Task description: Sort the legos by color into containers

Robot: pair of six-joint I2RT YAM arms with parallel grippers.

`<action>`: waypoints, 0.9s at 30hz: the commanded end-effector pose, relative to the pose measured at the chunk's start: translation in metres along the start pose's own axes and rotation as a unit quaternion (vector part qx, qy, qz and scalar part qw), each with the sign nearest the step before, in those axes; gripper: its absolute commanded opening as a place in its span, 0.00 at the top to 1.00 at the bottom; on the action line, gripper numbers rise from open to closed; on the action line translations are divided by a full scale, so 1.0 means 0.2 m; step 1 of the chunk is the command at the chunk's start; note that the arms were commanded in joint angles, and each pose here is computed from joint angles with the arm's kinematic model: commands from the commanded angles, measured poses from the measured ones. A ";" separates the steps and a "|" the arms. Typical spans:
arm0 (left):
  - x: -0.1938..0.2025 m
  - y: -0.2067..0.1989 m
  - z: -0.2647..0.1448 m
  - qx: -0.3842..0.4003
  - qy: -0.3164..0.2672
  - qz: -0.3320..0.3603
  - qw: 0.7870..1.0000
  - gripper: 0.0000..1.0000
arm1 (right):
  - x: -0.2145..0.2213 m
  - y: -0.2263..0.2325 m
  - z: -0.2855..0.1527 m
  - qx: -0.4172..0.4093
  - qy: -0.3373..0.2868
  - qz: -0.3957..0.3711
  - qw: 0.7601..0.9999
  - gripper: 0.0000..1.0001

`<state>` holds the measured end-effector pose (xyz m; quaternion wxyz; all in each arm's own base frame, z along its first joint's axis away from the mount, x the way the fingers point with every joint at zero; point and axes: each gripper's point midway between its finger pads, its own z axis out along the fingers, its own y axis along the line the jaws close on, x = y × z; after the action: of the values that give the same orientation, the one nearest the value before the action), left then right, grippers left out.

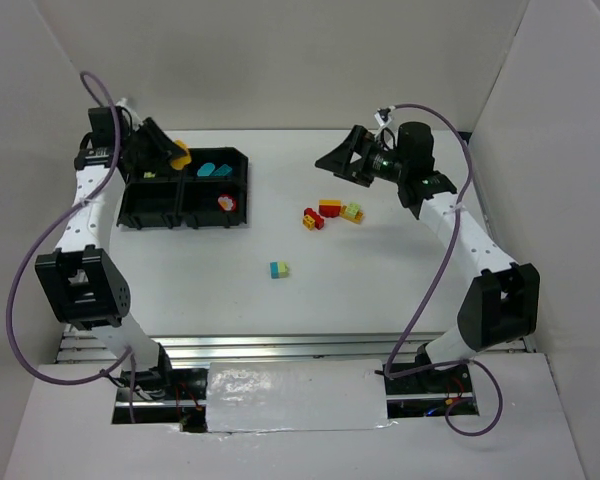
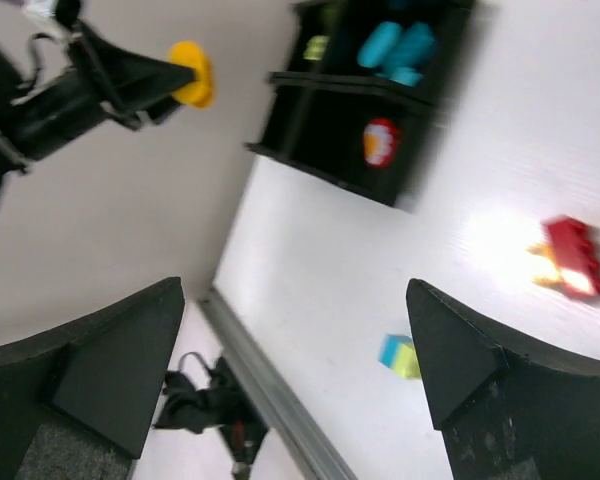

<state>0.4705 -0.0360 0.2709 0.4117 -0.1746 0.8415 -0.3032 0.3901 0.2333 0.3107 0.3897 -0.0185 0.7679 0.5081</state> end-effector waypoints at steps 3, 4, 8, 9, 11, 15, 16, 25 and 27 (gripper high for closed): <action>0.03 0.73 -0.08 -0.338 -0.019 -0.064 0.939 1.00 | 0.02 -0.18 -0.09 0.134 0.005 -0.029 0.991 0.00; 0.04 0.78 -0.09 -0.357 -0.021 -0.073 0.931 1.00 | 0.03 -0.21 -0.10 0.146 0.009 -0.032 0.989 0.00; 0.09 0.91 -0.04 -0.398 0.002 -0.084 0.914 1.00 | 0.08 -0.31 -0.10 0.181 0.035 -0.027 0.982 0.00; 0.09 0.93 -0.04 -0.405 0.000 -0.087 0.910 1.00 | 0.08 -0.31 -0.10 0.182 0.039 -0.027 0.982 0.00; 0.09 0.97 -0.05 -0.425 -0.007 -0.086 0.901 1.00 | 0.08 -0.32 -0.08 0.179 0.045 -0.031 0.982 0.00; 0.10 1.03 -0.02 -0.434 -0.004 -0.088 0.897 0.92 | 0.08 -0.33 -0.06 0.179 0.053 -0.029 0.982 0.00; 0.11 1.03 -0.01 -0.430 -0.001 -0.090 0.898 0.91 | 0.07 -0.33 -0.06 0.177 0.053 -0.031 0.982 0.00; 0.04 0.99 0.05 -0.402 -0.011 -0.093 0.911 0.53 | 0.08 -0.35 0.00 0.168 0.071 -0.021 0.983 0.00; 0.03 0.98 0.05 -0.400 -0.010 -0.092 0.912 0.41 | 0.09 -0.33 0.02 0.153 0.082 -0.026 0.984 0.00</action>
<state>0.4509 0.0999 0.1184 0.2618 -0.4011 0.8772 0.0324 0.4050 0.2015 0.2314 0.3273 0.0103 0.8755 0.3553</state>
